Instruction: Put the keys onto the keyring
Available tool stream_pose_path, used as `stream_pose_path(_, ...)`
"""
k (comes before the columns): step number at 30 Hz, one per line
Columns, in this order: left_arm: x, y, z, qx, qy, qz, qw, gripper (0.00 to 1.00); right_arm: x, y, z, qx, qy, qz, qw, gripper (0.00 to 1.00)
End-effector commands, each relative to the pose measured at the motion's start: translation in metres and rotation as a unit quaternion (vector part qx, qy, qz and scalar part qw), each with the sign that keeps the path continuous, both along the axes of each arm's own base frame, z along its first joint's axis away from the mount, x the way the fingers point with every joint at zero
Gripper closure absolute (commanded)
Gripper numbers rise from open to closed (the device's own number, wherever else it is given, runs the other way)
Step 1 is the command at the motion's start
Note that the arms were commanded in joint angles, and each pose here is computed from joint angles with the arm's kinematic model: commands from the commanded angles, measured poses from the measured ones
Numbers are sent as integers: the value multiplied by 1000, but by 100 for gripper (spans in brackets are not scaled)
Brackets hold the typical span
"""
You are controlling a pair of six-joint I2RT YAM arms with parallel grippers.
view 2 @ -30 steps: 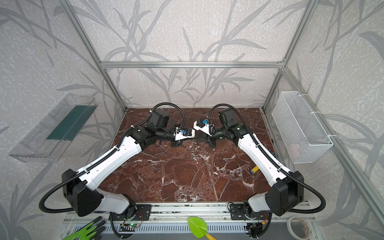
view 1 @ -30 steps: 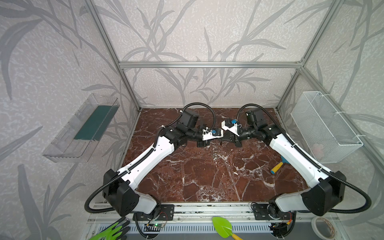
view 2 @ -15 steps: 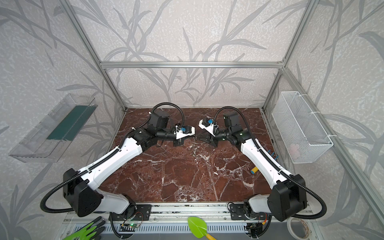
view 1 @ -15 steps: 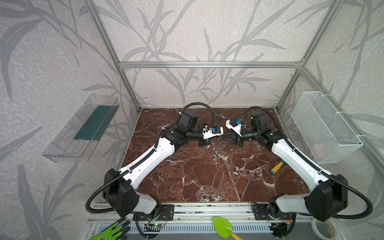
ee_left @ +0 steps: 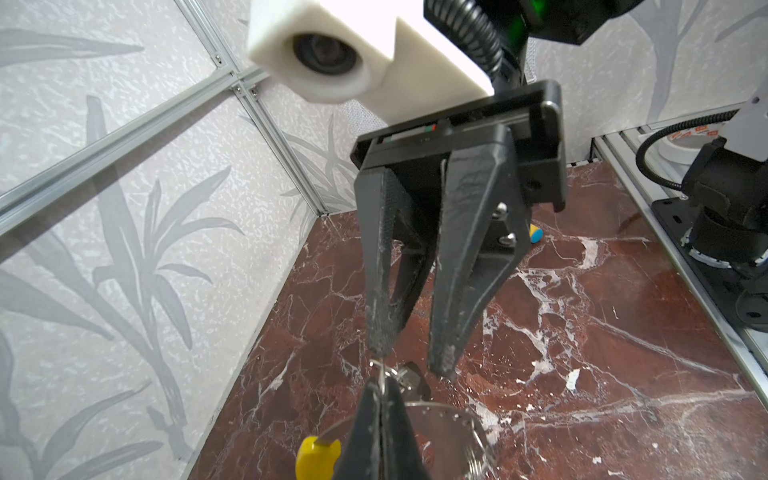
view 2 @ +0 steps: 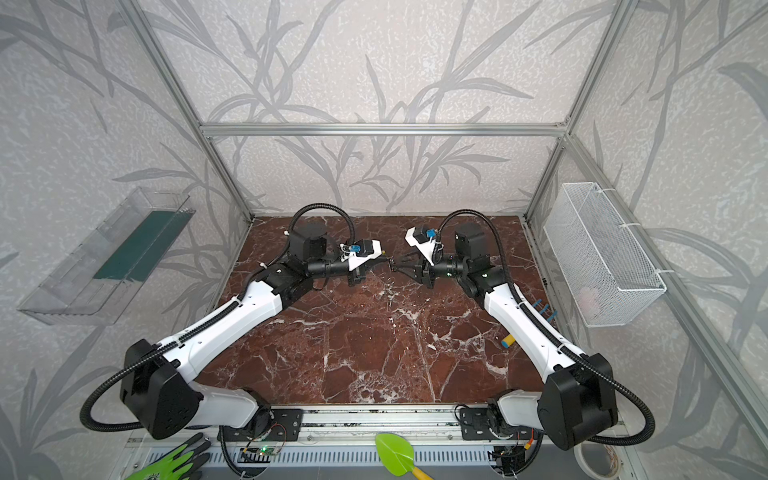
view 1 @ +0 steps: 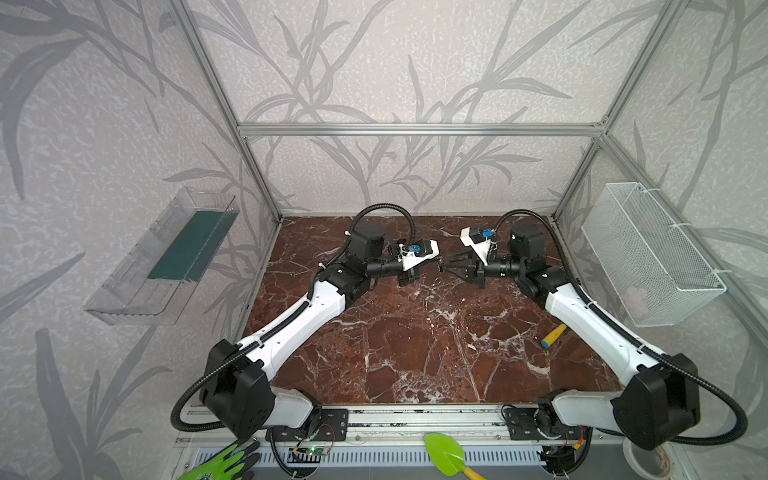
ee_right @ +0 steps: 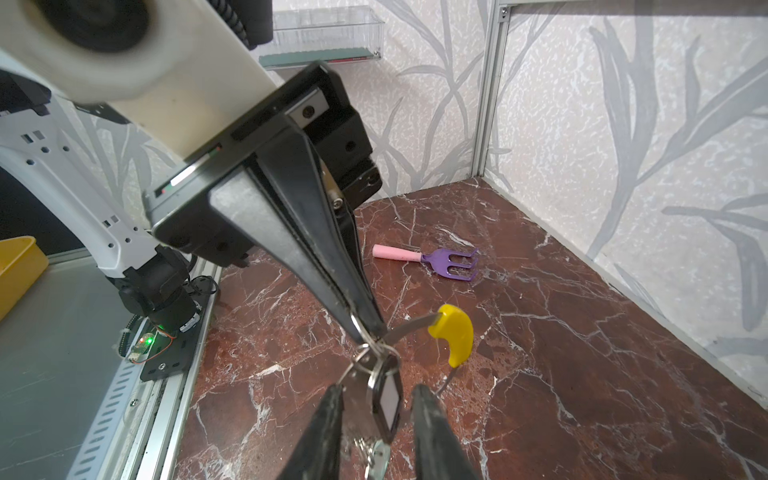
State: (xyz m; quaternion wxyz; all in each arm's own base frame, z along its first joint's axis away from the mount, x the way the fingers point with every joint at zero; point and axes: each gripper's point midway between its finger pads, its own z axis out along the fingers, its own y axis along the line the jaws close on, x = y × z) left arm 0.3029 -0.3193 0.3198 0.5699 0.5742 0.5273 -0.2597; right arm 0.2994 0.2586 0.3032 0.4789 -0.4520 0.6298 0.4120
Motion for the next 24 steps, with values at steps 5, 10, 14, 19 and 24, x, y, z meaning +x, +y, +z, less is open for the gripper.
stream_pose_path(5,-6,2,38,-62,-41,-6,997,100,2,7,20,18,-16,10,1000,72)
stream_pose_path(10,-6,1,42,-71,-45,-7,996,100,5,10,26,30,-19,8,999,74)
stream_pose_path(14,-7,1,43,-73,-47,-8,996,100,7,11,26,29,-14,10,999,83)
stream_pose_path(19,-8,3,43,-72,-52,-7,996,100,7,9,26,23,-19,4,1000,99)
stream_pose_path(24,-3,8,52,-92,-56,7,994,100,3,5,17,-5,-25,1,1000,100)
